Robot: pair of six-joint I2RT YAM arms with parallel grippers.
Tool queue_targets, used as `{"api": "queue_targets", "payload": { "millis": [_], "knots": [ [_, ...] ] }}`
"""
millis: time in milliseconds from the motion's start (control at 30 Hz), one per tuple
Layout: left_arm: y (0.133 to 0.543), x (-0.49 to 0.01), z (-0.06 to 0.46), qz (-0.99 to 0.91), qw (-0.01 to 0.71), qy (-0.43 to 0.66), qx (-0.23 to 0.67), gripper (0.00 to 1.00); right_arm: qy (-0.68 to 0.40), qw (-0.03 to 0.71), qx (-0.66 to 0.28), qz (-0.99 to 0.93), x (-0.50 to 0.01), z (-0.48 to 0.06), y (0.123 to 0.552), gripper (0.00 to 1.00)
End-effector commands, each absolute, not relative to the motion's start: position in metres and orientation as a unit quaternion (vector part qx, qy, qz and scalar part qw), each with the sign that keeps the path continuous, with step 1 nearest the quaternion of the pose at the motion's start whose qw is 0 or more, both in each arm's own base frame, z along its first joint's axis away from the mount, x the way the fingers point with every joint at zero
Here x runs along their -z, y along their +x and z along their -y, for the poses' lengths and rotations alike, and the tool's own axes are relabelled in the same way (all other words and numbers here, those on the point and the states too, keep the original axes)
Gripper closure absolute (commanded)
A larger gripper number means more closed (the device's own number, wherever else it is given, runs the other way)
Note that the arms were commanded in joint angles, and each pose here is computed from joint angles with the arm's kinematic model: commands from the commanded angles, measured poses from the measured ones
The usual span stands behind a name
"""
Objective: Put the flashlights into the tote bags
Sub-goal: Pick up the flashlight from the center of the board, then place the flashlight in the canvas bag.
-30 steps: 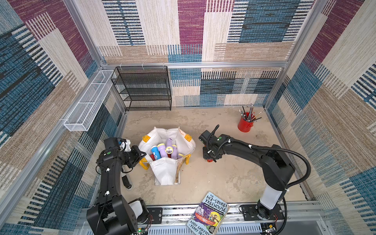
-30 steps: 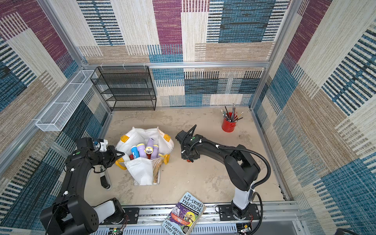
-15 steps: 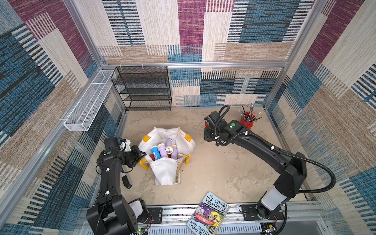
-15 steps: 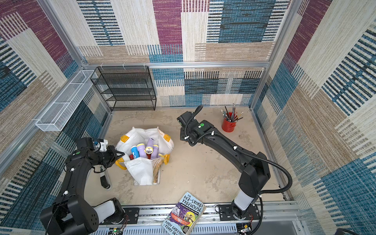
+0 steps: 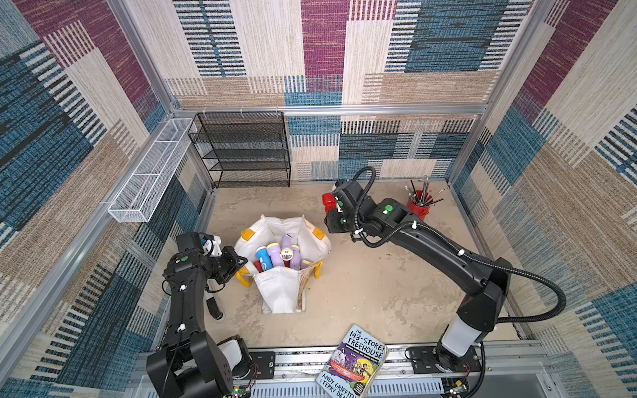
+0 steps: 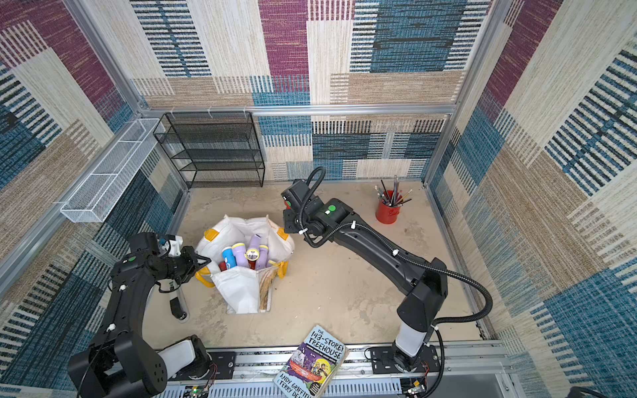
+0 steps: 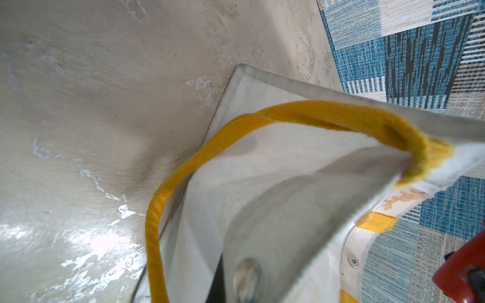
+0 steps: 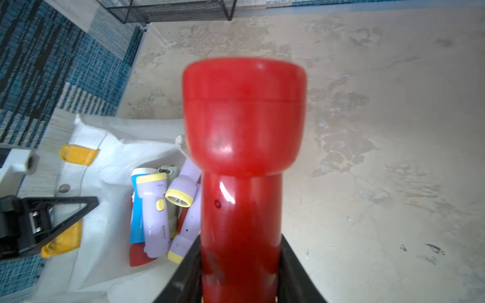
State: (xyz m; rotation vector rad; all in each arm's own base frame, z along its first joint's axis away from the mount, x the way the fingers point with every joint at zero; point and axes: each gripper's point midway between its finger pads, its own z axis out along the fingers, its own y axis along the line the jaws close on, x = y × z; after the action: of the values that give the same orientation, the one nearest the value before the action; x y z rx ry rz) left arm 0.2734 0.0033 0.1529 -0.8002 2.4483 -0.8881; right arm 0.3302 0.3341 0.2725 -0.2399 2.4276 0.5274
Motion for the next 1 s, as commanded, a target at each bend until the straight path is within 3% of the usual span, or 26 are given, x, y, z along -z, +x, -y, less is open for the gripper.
{"api": "queue_targets", "payload": {
  "millis": [0, 567, 967],
  "knots": [
    [0.273, -0.155, -0.003, -0.880, 0.209, -0.285, 0.317, 1.00, -0.115, 0.322, -0.256, -0.904, -0.286, -0.362, 0.328, 0.63],
    [0.273, -0.158, -0.002, -0.878, 0.215, -0.283, 0.322, 1.00, -0.226, 0.271, -0.331, -0.875, -0.263, -0.463, 0.280, 0.64],
    [0.273, -0.157, -0.002, -0.877, 0.214, -0.283, 0.323, 1.00, -0.267, 0.203, -0.312, -0.889, -0.201, -0.501, 0.260, 0.64]
  ]
}}
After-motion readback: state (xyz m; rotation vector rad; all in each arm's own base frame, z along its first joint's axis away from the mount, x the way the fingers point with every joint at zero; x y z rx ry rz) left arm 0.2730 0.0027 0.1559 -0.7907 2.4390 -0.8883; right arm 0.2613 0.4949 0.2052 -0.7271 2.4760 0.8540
